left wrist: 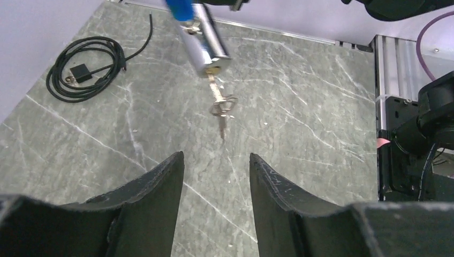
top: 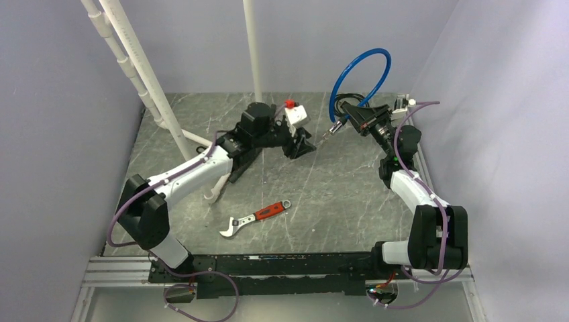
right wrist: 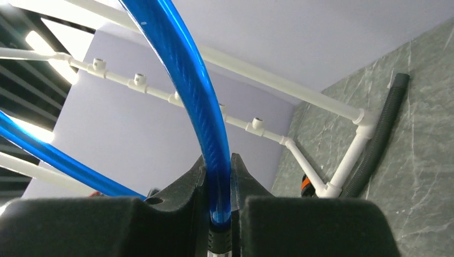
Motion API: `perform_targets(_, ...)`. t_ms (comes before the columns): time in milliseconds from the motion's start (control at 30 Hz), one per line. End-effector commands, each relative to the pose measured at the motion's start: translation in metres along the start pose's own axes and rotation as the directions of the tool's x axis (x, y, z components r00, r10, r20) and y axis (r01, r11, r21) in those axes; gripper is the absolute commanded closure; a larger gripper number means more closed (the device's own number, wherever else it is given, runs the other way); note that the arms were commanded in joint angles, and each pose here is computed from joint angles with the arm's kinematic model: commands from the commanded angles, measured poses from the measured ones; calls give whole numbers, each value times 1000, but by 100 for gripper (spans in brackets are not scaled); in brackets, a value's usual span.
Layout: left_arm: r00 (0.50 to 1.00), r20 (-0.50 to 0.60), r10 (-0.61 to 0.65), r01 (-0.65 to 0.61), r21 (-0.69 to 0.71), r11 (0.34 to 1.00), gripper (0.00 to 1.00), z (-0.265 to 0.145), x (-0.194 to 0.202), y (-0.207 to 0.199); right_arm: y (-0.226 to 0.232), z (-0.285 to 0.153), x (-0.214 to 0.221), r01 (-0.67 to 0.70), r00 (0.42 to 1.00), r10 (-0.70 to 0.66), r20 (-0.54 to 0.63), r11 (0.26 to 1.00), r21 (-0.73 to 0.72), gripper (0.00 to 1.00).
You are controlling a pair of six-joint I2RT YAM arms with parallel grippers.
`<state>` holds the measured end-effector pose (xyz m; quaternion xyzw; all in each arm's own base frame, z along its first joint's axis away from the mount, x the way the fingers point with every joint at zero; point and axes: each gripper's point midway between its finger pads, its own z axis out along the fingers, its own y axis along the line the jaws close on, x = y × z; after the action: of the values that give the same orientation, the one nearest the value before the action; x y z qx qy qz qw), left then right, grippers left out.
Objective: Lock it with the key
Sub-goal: Lock the lock.
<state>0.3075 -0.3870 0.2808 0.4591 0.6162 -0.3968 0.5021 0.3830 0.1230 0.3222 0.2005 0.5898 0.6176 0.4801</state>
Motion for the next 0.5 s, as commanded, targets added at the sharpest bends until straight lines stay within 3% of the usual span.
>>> perform_targets(0,975,74,208,-196,-140,970,48,2,-31,1,26,8,-16,14,999,-11,47,998,-61,100)
perform_targets(300,935,102,340,-298,-292,909,47,18,-44,7,20,11,-15,-11,999,13,42,999,-39,100)
perform_targets(467,924,105,369,-321,-314,893,56,22,-46,9,20,10,-12,-17,999,18,36,999,-34,100)
